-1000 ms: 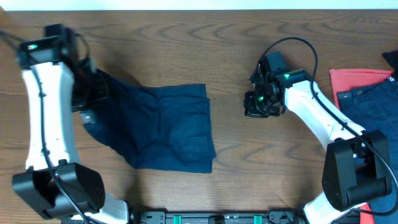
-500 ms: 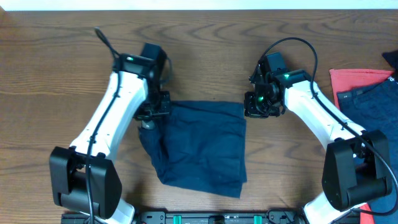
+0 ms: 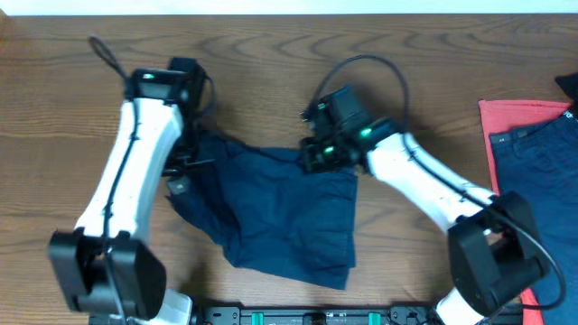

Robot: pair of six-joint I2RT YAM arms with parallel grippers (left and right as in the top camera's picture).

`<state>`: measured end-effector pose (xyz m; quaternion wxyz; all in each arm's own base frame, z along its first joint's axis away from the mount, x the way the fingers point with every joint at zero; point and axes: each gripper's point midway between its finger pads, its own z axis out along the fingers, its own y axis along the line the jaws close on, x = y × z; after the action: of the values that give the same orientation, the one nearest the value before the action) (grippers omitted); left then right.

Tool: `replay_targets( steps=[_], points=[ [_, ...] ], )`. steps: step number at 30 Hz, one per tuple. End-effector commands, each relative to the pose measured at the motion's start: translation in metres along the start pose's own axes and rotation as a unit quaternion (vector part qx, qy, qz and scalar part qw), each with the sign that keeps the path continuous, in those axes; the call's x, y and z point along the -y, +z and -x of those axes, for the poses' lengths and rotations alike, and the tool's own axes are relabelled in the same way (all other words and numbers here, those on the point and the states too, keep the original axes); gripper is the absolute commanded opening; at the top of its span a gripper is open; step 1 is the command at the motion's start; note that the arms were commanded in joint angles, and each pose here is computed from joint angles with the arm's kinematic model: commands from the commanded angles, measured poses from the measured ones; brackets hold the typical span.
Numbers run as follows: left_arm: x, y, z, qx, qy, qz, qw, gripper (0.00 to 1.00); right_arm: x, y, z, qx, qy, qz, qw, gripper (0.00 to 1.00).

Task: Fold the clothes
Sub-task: 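Fold the left end over toward the right gripper, tucking with the right gripper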

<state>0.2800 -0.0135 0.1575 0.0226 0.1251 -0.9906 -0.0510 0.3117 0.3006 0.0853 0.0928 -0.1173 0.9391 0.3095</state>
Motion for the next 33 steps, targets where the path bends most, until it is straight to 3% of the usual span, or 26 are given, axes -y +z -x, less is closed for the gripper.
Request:
replay_targets(
  steps=[1, 10, 15, 20, 26, 33],
  points=[
    [-0.016, -0.038, 0.005, 0.069, -0.004, -0.009, 0.998, 0.06, -0.019, 0.03, -0.018, -0.029, 0.041, 0.018, 0.999, 0.01],
    [-0.021, -0.047, -0.012, 0.064, -0.003, -0.012, 0.998, 0.06, -0.085, 0.101, -0.025, -0.006, -0.054, 0.121, 0.991, 0.01],
    [-0.008, -0.047, -0.017, 0.051, 0.0, -0.05, 0.997, 0.06, -0.086, 0.134, -0.025, -0.012, -0.004, 0.168, 0.986, 0.01],
    [-0.002, -0.051, -0.016, 0.054, 0.003, -0.067, 0.996, 0.06, -0.064, 0.159, -0.04, -0.042, 0.035, 0.157, 0.986, 0.01],
    [0.031, -0.069, -0.018, 0.067, 0.034, -0.165, 0.983, 0.06, -0.083, 0.15, -0.016, -0.006, -0.006, 0.2, 0.98, 0.01],
    [0.033, -0.069, -0.021, 0.062, 0.04, -0.165, 0.984, 0.06, -0.075, 0.11, 0.027, 0.012, -0.021, 0.239, 0.971, 0.01]
  ],
)
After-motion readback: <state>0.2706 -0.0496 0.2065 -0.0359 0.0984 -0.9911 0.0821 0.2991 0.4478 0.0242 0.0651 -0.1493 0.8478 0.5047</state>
